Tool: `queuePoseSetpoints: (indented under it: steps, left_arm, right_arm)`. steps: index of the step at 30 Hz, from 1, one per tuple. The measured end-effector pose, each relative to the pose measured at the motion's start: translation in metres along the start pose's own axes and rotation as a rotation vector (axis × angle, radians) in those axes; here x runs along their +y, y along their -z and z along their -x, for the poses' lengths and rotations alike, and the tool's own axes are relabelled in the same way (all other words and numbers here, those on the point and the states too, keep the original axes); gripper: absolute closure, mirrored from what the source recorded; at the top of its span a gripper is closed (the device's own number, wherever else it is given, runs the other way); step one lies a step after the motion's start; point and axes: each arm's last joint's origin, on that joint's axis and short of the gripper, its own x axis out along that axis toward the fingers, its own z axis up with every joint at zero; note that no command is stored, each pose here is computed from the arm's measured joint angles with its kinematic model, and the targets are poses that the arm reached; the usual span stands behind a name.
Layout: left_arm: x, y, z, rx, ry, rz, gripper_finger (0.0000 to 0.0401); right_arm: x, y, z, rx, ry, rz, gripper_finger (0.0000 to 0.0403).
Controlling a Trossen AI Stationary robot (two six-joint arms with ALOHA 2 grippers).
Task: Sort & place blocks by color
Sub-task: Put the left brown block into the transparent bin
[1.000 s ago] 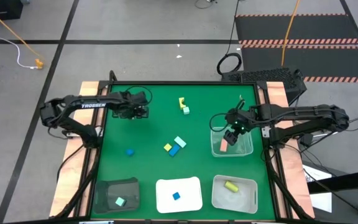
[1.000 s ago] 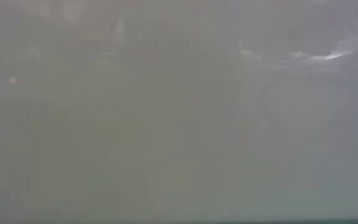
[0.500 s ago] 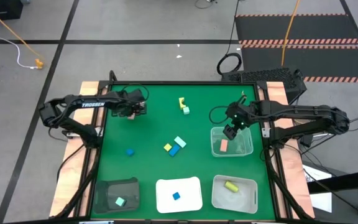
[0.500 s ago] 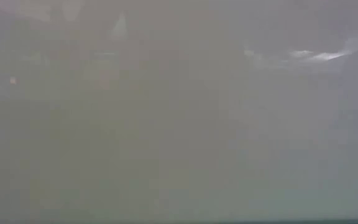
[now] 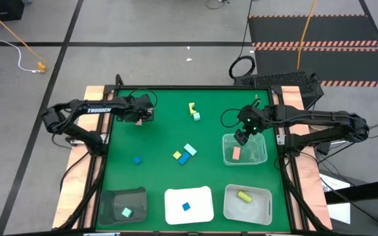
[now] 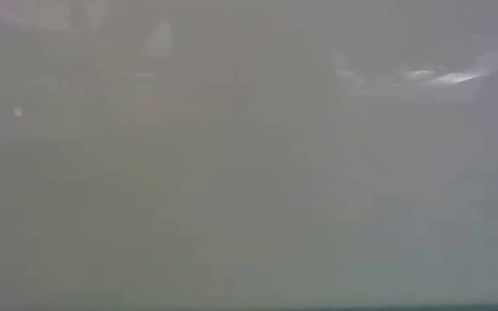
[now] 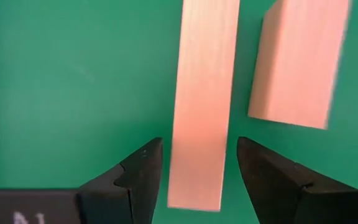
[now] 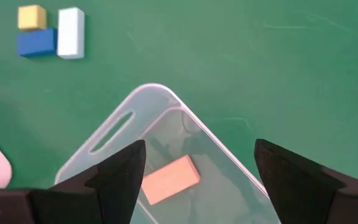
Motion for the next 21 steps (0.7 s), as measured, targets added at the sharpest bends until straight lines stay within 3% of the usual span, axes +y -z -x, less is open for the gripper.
queuePoseSetpoints:
  steps: [5,10,16,21]
  left_arm:
    - [-0.005,0.002,-0.017,0.050,-0.046,-0.022,0.0194]
    - [-0.006,0.005,-0.022,0.069,-0.070,0.044,0.0197]
    - [-0.004,0.005,-0.015,0.068,-0.039,0.056,0.0271]
    - [0.000,0.010,-0.001,0.087,-0.004,0.042,0.0271]
  right_arm:
    - [0.001,-0.002,0.000,-0.021,-0.014,0.000,0.0110]
    - [0.001,-0.002,0.000,-0.021,-0.015,-0.012,0.0110]
    - [0.001,-0.002,0.000,-0.021,-0.014,-0.012,0.0110]
    - [0.001,-0.002,0.000,-0.022,-0.015,-0.012,0.0110]
